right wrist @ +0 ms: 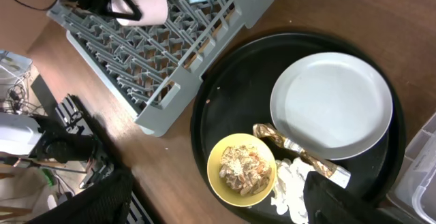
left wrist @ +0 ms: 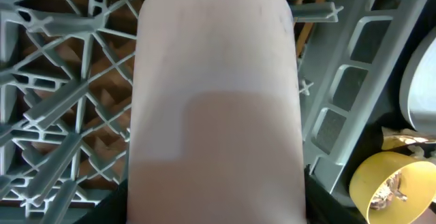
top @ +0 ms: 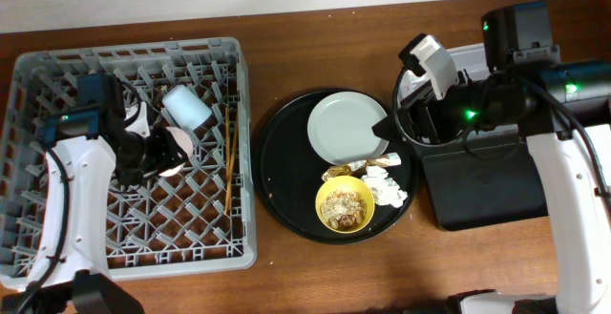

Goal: Sort waste into correct bins and load items into the dishwasher rack
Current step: 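Place the pink cup upside down in the dish rack with the left gripper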

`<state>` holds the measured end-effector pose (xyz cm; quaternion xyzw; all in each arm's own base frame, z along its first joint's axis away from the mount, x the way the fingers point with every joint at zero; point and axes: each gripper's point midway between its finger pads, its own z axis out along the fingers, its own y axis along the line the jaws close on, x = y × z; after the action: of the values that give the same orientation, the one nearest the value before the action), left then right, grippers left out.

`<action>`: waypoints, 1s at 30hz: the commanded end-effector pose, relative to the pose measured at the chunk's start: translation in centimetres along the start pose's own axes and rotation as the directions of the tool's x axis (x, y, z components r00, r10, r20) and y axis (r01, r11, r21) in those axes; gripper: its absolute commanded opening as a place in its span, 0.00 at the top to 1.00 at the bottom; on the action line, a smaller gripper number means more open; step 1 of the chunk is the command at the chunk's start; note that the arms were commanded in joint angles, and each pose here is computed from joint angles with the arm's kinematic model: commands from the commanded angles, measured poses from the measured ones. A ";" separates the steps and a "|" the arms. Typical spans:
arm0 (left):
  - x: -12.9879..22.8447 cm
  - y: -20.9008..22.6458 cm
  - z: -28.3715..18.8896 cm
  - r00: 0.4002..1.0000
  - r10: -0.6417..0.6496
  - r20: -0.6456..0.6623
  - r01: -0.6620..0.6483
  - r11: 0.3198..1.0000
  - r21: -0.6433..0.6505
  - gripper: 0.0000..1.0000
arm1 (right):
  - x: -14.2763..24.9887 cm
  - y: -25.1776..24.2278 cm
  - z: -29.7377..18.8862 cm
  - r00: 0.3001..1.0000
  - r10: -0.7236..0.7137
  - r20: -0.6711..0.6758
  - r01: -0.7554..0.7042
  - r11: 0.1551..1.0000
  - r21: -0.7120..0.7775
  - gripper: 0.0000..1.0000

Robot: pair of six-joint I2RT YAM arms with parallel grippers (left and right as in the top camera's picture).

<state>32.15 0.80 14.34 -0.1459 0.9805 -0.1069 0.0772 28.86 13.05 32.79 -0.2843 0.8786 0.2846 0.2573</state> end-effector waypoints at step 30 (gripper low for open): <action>-17.6 -6.2 1.0 0.893 0.122 0.434 -0.127 0.992 -0.017 0.99 | 0.9 -1.0 0.8 0.999 0.023 -0.033 -0.022 1.000 0.021 0.18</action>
<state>47.37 -0.15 20.80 -0.0969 0.9458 -0.0794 0.2998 28.92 12.95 31.75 -0.2804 0.8835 0.2837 0.2455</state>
